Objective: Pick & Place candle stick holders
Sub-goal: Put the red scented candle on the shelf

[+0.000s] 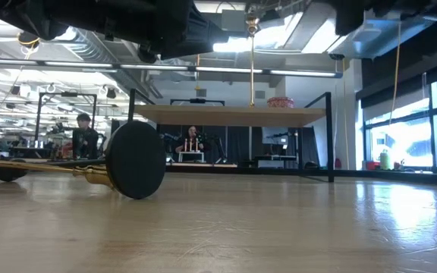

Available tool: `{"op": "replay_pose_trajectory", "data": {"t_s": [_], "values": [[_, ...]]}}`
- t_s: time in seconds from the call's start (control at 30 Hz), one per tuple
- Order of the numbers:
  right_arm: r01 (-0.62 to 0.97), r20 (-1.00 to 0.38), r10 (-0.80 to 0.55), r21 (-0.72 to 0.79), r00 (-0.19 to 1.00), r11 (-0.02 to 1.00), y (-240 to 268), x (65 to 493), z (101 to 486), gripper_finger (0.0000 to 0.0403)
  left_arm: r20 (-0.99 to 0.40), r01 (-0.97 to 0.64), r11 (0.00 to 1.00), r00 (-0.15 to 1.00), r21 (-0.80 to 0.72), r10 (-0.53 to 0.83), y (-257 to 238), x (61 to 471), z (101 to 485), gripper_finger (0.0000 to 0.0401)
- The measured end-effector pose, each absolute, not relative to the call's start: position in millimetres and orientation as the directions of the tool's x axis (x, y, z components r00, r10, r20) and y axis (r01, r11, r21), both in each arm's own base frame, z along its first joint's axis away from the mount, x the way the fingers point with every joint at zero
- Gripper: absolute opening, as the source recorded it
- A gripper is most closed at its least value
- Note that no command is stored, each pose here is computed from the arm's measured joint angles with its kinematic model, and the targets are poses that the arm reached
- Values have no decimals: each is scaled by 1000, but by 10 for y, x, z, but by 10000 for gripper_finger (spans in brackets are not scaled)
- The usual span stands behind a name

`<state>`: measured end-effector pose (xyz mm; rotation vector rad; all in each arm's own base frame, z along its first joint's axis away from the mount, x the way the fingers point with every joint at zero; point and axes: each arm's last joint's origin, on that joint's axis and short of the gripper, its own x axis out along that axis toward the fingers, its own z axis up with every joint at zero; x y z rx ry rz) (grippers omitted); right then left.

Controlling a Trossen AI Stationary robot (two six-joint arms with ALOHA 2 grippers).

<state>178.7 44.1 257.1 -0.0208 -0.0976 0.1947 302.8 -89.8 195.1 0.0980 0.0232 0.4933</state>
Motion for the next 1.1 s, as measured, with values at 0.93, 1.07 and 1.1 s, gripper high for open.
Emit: {"op": "replay_pose_trajectory", "data": {"t_s": [0.93,1.07,1.1], "values": [[-555,-133,570,132,811,821,828,2238,2615,248,-7,-471,877,881,96,474,-898,3028,1940,221],[-568,-224,584,138,780,811,922,2322,2588,248,-16,-470,877,880,94,474,-898,3028,1928,221],[-573,-242,588,136,772,808,946,2340,2581,248,-17,-470,877,881,95,474,-898,3028,1927,221]]}}
